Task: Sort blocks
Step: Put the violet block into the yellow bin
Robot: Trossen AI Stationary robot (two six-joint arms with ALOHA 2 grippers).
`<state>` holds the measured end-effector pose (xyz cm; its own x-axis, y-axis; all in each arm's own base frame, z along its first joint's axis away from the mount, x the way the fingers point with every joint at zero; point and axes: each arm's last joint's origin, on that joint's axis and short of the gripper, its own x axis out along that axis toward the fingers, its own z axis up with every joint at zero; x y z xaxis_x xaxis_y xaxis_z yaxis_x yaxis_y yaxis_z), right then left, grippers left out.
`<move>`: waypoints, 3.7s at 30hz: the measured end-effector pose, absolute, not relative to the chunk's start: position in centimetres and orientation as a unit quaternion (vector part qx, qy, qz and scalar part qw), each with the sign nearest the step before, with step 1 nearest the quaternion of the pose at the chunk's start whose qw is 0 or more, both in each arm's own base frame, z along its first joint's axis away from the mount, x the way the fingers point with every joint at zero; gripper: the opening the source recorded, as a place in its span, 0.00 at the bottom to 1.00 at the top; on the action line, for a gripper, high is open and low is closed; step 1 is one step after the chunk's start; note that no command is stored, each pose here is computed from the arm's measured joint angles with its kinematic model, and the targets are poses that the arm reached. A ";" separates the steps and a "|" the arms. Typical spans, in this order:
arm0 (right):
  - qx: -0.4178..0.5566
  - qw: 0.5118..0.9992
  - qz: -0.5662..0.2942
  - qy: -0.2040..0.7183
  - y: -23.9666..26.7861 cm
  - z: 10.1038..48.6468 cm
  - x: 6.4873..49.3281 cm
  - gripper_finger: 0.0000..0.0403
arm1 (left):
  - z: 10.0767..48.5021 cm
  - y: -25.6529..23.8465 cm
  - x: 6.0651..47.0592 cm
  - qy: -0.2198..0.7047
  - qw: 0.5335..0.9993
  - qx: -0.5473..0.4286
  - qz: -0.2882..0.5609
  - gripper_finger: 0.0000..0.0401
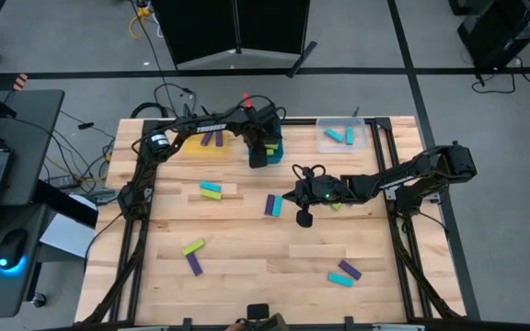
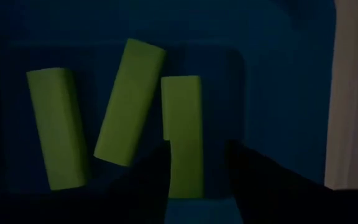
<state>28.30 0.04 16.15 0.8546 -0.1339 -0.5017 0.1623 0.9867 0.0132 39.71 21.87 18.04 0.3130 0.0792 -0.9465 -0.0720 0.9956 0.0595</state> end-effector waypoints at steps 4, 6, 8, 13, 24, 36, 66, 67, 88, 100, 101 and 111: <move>0.025 0.963 -0.076 0.258 0.0 16.2 28.3 0.03 | 19.3 21.6 40.0 0.556 0.830 0.008 0.044 0.31; 0.025 0.963 -0.078 0.258 0.0 16.2 28.3 0.03 | 20.5 21.2 40.4 0.528 0.848 0.018 0.041 0.24; 0.016 0.962 -0.095 0.257 -0.1 16.2 28.3 0.03 | 21.6 21.0 40.6 0.505 0.861 0.028 0.043 0.16; -0.007 0.958 -0.134 0.255 -0.3 16.2 28.2 0.03 | 23.9 20.9 40.4 0.452 0.891 0.014 0.031 0.02; -0.040 0.958 -0.155 0.240 -1.0 15.9 27.9 0.03 | 25.5 21.3 41.5 0.365 0.930 0.026 0.036 0.01; 0.002 0.969 -0.158 0.190 -1.9 13.8 25.3 0.04 | 26.8 21.8 42.3 0.282 0.959 0.023 0.021 0.01; 0.008 0.973 -0.133 0.190 -1.9 13.8 25.3 0.02 | 25.6 17.1 35.5 0.124 0.991 0.039 0.034 0.00; 0.009 0.973 -0.130 0.190 -1.8 13.8 25.3 0.02 | 25.4 16.4 34.6 0.125 0.991 0.039 0.032 0.00; 0.050 0.967 -0.099 0.231 -2.3 14.8 26.9 0.04 | 20.8 7.9 24.3 0.133 0.991 -0.014 -0.004 0.05; 0.086 0.897 -0.138 0.410 -3.4 17.7 28.6 0.10 | 20.6 8.0 24.5 0.136 0.990 0.009 0.032 0.02; 0.092 0.888 -0.142 0.428 -3.4 18.0 28.6 0.10 | 20.6 8.0 24.5 0.136 0.990 0.010 0.038 0.02; 0.232 0.740 -0.269 0.572 -2.4 18.5 25.7 0.09 | 20.6 8.0 24.5 0.136 0.990 0.010 0.038 0.02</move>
